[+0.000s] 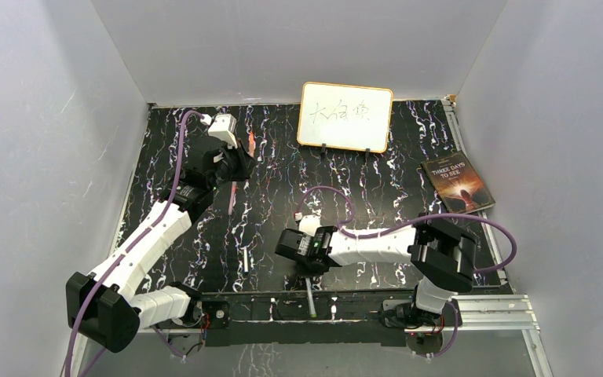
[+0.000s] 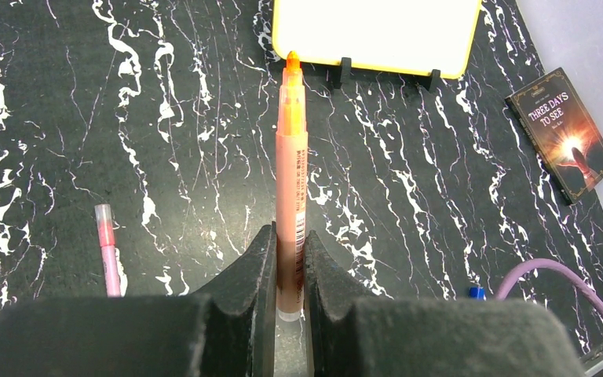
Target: Insert the pens into the pen caps
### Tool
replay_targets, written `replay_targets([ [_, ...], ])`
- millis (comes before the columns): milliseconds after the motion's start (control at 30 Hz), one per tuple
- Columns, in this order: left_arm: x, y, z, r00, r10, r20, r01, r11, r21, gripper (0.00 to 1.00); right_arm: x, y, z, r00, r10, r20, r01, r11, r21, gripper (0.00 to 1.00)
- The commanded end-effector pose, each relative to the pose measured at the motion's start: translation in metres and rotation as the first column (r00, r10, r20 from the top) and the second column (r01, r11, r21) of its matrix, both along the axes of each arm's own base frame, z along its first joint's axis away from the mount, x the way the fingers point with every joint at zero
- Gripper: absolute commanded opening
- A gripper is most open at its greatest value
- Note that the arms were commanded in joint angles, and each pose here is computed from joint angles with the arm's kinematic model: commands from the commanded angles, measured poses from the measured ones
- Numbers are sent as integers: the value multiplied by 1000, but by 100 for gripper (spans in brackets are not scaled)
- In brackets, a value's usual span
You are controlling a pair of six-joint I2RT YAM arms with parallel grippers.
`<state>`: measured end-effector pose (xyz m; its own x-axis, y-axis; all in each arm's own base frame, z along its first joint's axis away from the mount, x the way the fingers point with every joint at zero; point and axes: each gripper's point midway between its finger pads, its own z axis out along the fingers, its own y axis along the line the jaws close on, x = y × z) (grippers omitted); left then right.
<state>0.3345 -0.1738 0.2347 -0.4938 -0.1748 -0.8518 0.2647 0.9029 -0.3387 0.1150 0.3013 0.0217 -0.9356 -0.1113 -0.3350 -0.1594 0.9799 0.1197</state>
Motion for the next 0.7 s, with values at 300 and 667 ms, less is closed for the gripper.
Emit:
replay_targets([
  [300, -1, 5, 24, 998, 8, 61, -7, 1000, -12, 0, 47, 8, 27, 995, -84, 62, 77, 991, 109, 0],
  [667, -11, -11, 34, 988, -116, 103, 119, 992, -27, 0, 163, -4, 58, 955, -125, 269, 96, 988, 118, 34],
])
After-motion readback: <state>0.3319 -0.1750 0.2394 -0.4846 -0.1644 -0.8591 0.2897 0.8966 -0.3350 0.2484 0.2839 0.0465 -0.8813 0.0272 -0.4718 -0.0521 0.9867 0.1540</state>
